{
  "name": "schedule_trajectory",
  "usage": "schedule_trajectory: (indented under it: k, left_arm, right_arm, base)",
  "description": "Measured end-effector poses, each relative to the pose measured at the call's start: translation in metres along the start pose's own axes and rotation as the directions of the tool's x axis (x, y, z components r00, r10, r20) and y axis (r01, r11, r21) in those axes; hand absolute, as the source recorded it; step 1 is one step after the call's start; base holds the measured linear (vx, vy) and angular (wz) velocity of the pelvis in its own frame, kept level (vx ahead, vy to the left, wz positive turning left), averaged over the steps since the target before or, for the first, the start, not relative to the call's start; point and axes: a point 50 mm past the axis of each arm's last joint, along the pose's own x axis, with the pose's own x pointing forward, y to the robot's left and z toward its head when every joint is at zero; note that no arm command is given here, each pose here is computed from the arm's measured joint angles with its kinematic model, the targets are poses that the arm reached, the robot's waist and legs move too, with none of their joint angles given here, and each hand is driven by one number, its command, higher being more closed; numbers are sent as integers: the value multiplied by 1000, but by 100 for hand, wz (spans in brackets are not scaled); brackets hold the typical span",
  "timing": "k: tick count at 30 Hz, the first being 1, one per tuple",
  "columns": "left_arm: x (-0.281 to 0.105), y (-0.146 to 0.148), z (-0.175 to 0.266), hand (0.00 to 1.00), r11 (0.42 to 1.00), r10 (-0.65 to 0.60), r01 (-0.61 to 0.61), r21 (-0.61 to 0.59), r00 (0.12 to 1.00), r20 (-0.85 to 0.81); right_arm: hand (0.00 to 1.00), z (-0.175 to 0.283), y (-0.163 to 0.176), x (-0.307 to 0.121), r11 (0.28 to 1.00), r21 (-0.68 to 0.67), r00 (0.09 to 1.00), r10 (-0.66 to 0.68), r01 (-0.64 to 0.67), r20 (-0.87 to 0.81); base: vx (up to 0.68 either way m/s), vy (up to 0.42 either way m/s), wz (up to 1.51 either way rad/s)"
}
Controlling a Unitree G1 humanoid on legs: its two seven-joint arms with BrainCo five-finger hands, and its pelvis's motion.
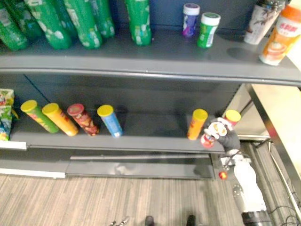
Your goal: Put the gum and the chips on the shelf.
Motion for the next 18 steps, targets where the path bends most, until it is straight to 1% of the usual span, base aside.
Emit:
schedule_trajectory:
  k: [5,12,18]
  left_arm:
    - [0,-1,-1,0,999,-10,10,37,1000,-13]
    - [1,-2,1,0,998,-19,20,66,1000,-12]
    - [1,1,-2,0,997,-11,14,72,999,-33]
  right_arm:
    - [100,15,3,16,998,61,997,24,-28,68]
    - [100,46,10,32,983,132,978,103,-128,180]
    - [100,82,16,48,971,108,939,171,-211,299]
  base:
    - [-5,0,-1]
    - [0,0,0]
    - [11,-9,-4]
